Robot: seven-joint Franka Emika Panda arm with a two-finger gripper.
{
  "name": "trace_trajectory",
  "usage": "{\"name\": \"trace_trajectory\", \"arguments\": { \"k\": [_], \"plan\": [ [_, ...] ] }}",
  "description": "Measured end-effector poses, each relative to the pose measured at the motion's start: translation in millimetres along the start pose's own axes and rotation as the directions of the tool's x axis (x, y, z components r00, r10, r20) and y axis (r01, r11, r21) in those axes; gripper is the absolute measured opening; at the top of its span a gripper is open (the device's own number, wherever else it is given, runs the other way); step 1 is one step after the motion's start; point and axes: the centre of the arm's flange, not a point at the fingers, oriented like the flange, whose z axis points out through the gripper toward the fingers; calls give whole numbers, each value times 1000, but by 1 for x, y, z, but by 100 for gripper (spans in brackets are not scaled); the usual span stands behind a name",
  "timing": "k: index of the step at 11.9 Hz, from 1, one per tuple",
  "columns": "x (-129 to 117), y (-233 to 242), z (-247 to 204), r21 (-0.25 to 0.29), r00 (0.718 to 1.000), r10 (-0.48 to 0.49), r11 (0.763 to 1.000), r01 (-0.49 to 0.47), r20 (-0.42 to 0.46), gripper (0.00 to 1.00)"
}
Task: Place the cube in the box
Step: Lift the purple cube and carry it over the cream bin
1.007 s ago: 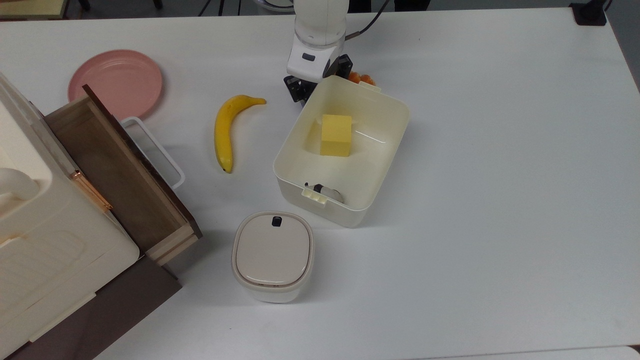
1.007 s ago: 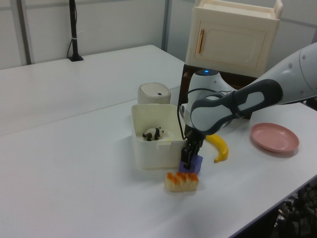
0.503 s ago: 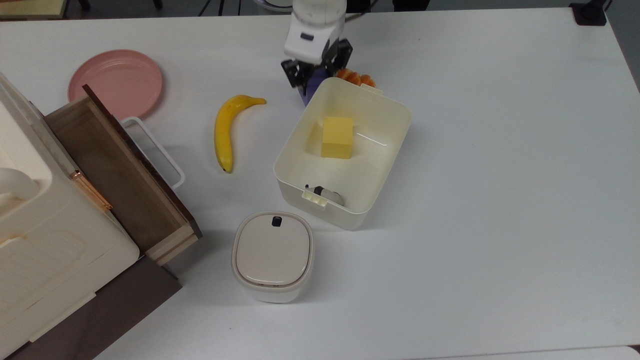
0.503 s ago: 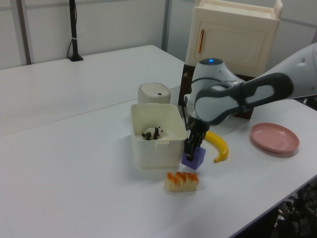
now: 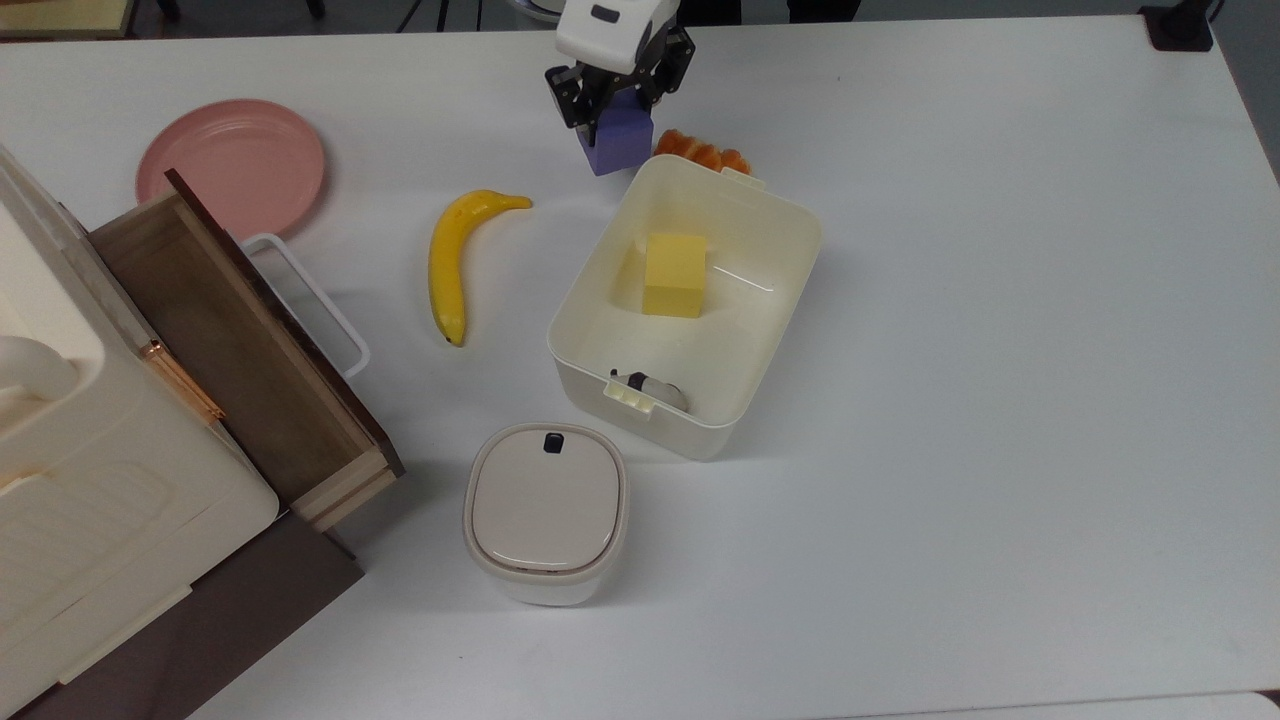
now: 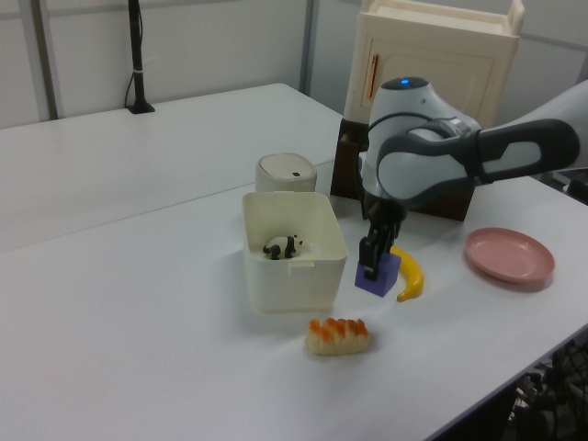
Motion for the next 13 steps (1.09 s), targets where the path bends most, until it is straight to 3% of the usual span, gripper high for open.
{"name": "trace_trajectory", "arguments": {
  "k": [9, 13],
  "plan": [
    [26, 38, -82, -41, 984, 65, 996, -73, -167, 57],
    [74, 49, -85, -29, 975, 116, 992, -123, -189, 57]
  ]
}}
